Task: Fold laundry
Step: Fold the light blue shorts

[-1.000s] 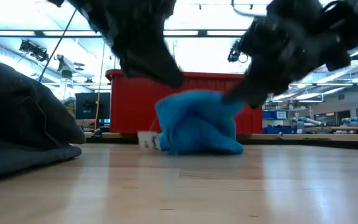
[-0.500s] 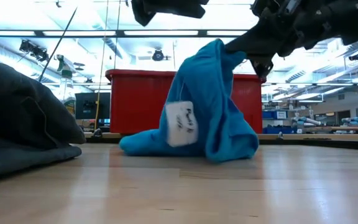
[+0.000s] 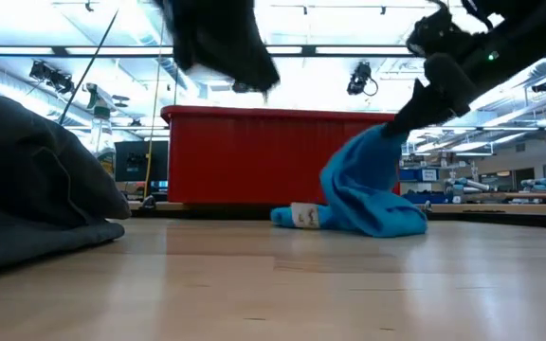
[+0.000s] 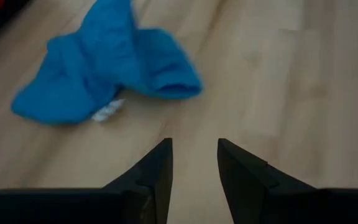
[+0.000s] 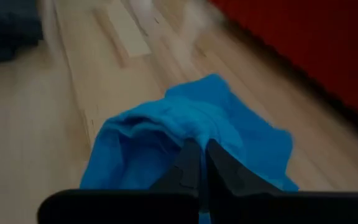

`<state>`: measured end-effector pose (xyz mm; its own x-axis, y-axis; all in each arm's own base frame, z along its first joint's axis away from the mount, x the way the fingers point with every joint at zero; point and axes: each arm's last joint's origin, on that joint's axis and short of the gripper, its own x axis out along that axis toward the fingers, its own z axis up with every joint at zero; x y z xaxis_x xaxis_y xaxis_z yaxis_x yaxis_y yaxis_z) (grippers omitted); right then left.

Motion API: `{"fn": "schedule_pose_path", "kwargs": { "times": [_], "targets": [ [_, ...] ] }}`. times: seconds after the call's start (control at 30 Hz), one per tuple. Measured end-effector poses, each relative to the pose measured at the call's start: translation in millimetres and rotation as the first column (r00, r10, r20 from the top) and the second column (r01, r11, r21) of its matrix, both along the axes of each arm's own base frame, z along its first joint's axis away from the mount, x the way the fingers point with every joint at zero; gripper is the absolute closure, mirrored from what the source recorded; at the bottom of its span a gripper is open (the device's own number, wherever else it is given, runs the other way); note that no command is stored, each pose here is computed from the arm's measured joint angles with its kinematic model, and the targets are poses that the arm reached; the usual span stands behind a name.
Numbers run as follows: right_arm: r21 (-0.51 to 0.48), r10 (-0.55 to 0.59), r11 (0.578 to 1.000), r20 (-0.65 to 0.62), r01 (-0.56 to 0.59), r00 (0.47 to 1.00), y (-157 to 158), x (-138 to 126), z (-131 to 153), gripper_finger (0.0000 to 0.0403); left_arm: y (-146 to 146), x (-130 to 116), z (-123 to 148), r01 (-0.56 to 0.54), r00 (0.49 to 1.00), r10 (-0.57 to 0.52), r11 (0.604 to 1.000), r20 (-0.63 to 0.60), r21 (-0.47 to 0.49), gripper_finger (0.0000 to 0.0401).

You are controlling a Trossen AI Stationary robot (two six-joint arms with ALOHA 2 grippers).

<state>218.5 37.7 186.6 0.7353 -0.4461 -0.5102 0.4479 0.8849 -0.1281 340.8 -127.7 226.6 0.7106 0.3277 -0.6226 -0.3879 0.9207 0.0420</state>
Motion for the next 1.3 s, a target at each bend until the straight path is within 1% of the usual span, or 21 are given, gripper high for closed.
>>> {"fn": "schedule_pose_path", "kwargs": {
  "times": [0.1, 0.2, 0.27, 0.33, 0.43, 0.5, 0.57, 0.63, 0.7, 0.73, 0.8, 1.0, 1.1, 1.17, 1.23, 1.3],
  "targets": [
    [0.024, -0.020, 1.000, 0.024, 0.019, 1.000, 0, 1, 1, 0.0393, 12, 10, -31, -0.067, 0.990, 0.075, 0.995, 0.117, -0.073, 0.0271],
    [0.025, -0.044, 0.999, 0.098, 0.042, 0.994, 0, 4, 6, 0.0393, 24, 18, -61, -0.106, 0.961, 0.140, 0.983, 0.239, -0.148, 0.0271],
    [0.037, -0.054, 0.998, 0.149, 0.049, 0.987, 0, 7, 10, 0.0392, 31, 21, -79, -0.123, 0.945, 0.168, 0.978, 0.280, -0.172, 0.0271],
    [0.053, -0.040, 0.998, 0.174, 0.031, 0.984, 0, 9, 12, 0.0391, 39, 25, -94, -0.144, 0.929, 0.202, 0.969, 0.310, -0.199, 0.0271],
    [0.055, -0.006, 0.998, 0.195, -0.005, 0.981, 1, 11, 15, 0.0390, 48, 30, -110, -0.179, 0.919, 0.246, 0.956, 0.309, -0.231, 0.0271],
    [0.046, -0.012, 0.999, 0.189, 0.004, 0.982, 1, 10, 14, 0.0389, 52, 33, -114, -0.169, 0.914, 0.245, 0.955, 0.324, -0.245, 0.0271],
    [0.025, -0.044, 0.999, 0.188, 0.040, 0.981, 0, 8, 12, 0.0389, 51, 39, -115, -0.092, 0.907, 0.200, 0.952, 0.370, -0.291, 0.0270],
    [0.004, -0.094, 0.995, 0.194, 0.095, 0.977, -2, 7, 10, 0.0389, 49, 42, -118, -0.038, 0.911, 0.164, 0.947, 0.379, -0.319, 0.0270],
    [-0.010, -0.122, 0.992, 0.206, 0.126, 0.971, -4, 8, 10, 0.0389, 46, 47, -121, -0.012, 0.912, 0.139, 0.949, 0.386, -0.315, 0.0270],
    [-0.015, -0.121, 0.992, 0.216, 0.128, 0.969, -4, 8, 11, 0.0389, 44, 48, -123, -0.008, 0.915, 0.130, 0.952, 0.381, -0.305, 0.0270],
    [-0.011, -0.123, 0.991, 0.247, 0.130, 0.961, -5, 11, 13, 0.0389, 40, 54, -122, 0.000, 0.909, 0.131, 0.949, 0.397, -0.314, 0.0270],
    [0.000, -0.112, 0.993, 0.267, 0.116, 0.957, -4, 15, 12, 0.0388, 46, 54, -129, -0.106, 0.901, 0.217, 0.950, 0.377, -0.294, 0.0270],
    [-0.017, -0.079, 0.996, 0.252, 0.086, 0.965, -2, 16, 12, 0.0388, 53, 55, -128, -0.128, 0.892, 0.240, 0.947, 0.382, -0.296, 0.0268],
    [-0.041, -0.059, 0.997, 0.238, 0.070, 0.969, -2, 16, 12, 0.0387, 54, 56, -128, -0.126, 0.894, 0.234, 0.950, 0.382, -0.287, 0.0257],
    [-0.053, -0.053, 0.996, 0.233, 0.067, 0.971, -2, 16, 12, 0.0387, 56, 61, -126, -0.125, 0.885, 0.241, 0.947, 0.399, -0.295, 0.0236],
    [-0.052, -0.053, 0.996, 0.234, 0.067, 0.971, -2, 16, 12, 0.0387, 58, 66, -127, -0.129, 0.885, 0.242, 0.948, 0.397, -0.290, 0.0210]
  ]
}}
